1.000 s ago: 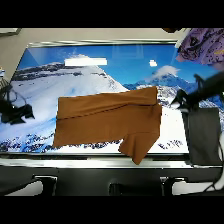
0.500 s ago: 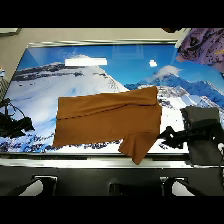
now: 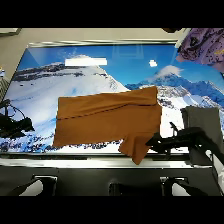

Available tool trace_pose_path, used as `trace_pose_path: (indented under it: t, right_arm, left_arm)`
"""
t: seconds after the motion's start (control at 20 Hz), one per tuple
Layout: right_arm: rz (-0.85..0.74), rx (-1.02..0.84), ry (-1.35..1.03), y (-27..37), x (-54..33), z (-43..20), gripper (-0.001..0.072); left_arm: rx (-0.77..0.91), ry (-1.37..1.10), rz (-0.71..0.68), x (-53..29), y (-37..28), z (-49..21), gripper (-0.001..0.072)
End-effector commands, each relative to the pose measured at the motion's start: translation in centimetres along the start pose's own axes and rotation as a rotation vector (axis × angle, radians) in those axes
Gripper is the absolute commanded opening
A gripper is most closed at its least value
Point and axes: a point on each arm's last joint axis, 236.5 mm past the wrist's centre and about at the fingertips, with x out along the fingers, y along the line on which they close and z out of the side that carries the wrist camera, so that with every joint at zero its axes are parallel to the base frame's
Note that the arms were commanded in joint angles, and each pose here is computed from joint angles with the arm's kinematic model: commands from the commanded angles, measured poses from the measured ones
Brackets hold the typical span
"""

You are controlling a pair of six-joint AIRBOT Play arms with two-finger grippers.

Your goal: Fold the clothes and pants, and hang the long-sleeved shirts on hangers.

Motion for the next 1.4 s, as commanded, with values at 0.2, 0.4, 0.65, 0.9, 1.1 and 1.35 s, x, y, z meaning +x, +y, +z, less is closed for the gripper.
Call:
trace_pose_path:
  t: [0.2, 0.4, 0.65, 0.9, 1.1, 1.35]
  right_arm:
    - [-0.049, -0.064, -0.031, 1.7, 0.4, -0.5, 0.0024]
    - [-0.024, -0.096, -0.093, 3.5, -1.6, -0.8, 0.0025]
    - [-0.015, -0.106, -0.119, 4.2, -2.4, -1.1, 0.0025]
    - [-0.015, -0.109, -0.12, 4.2, -2.4, -1.1, 0.0025]
    - [-0.014, -0.109, -0.128, 4.2, -2.4, -0.9, 0.0025]
    - [-0.014, -0.111, -0.131, 4.2, -2.5, -0.8, 0.0026]
  left_arm:
    - [-0.101, 0.015, -0.205, 1.2, -0.7, -0.5, 0.0475]
    - [-0.165, 0.046, -0.475, 4.7, -4.0, -2.5, 0.0476]
    - [-0.18, 0.17, -0.481, 8.6, -4.4, -7.3, 0.0476]
    - [-0.205, 0.142, -0.487, 9.1, -4.5, -6.7, 0.0476]
    - [-0.218, 0.102, -0.498, 9.2, -4.9, -5.7, 0.0475]
    - [-0.16, 0.203, -0.489, 10.8, -6.6, -7.4, 0.0474]
